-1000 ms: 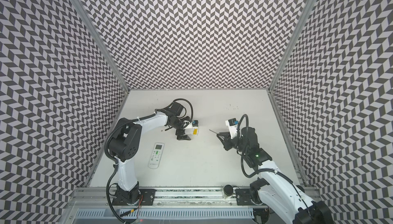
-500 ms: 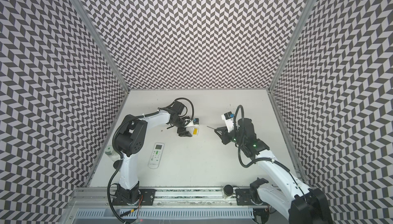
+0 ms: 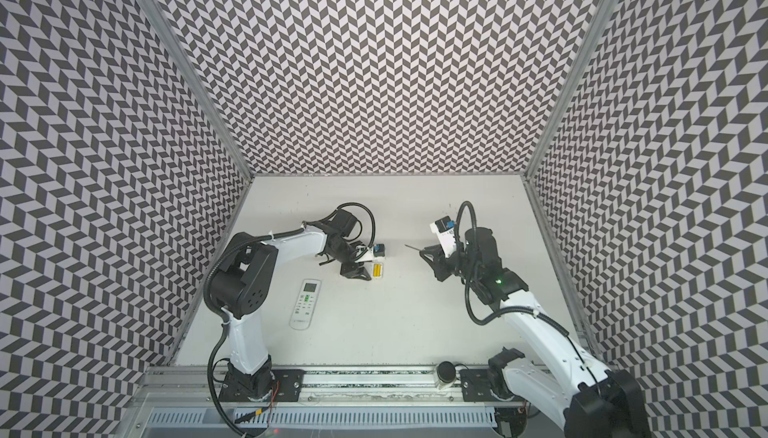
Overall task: Unload the batteries from the remote control
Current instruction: 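Move the left gripper over the opened remote while the right gripper brings the screwdriver, then insert the screwdriver tip beside the yellow batteries with the right gripper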
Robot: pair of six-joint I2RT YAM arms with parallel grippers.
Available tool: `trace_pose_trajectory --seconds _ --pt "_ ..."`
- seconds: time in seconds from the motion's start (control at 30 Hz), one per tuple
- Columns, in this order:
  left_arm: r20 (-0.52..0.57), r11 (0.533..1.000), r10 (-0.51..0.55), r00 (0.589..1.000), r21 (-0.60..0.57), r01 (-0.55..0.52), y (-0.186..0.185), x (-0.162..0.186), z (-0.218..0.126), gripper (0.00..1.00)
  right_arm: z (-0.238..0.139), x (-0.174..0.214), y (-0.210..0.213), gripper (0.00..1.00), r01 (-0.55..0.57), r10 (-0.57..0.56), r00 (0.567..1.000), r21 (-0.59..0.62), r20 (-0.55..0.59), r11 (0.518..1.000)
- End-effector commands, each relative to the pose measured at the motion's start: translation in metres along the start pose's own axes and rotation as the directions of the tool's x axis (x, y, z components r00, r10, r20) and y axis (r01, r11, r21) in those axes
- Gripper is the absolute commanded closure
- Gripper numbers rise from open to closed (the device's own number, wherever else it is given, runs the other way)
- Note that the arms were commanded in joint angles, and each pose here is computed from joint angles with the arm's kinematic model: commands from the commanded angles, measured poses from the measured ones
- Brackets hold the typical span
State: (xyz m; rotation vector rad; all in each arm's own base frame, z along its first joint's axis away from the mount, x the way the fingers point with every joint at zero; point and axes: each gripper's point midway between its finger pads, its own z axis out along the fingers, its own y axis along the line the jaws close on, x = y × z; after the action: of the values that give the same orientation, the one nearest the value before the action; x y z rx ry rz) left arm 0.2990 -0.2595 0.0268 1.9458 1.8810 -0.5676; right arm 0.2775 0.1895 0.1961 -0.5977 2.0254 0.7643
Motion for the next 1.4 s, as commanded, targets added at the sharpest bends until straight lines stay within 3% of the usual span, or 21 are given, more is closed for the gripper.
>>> trace_pose_trajectory --seconds 0.0,0.2,0.4,0.7,0.97,1.37 --pt "0.022 0.998 -0.021 1.0 0.067 0.02 -0.037 -0.01 -0.009 0.48 -0.001 -0.004 0.006 1.0 0.082 -0.082 0.997 -0.015 0.017 0.997" --pt "0.025 0.998 -0.027 0.999 0.053 0.025 -0.063 -0.004 -0.006 0.45 0.017 0.023 0.021 1.0 0.157 -0.164 0.984 -0.101 -0.064 0.982" --pt "-0.033 1.0 0.008 0.999 -0.018 -0.009 -0.062 0.013 0.006 0.39 0.039 0.045 0.045 1.0 0.155 -0.193 0.971 -0.24 -0.143 0.958" --pt "-0.016 0.998 0.051 0.999 -0.037 -0.052 -0.062 0.011 0.011 0.23 0.06 0.08 0.07 1.0 0.107 -0.212 0.936 -0.35 -0.279 0.931" --pt "0.009 0.998 0.058 0.998 -0.017 -0.058 -0.068 0.006 0.015 0.26 0.059 0.098 0.083 1.0 0.158 -0.283 0.917 -0.398 -0.279 0.903" --pt "0.025 0.995 0.102 0.994 0.0 -0.103 -0.075 -0.002 0.024 0.26 0.07 0.105 0.083 1.0 0.151 -0.287 0.903 -0.391 -0.319 0.908"
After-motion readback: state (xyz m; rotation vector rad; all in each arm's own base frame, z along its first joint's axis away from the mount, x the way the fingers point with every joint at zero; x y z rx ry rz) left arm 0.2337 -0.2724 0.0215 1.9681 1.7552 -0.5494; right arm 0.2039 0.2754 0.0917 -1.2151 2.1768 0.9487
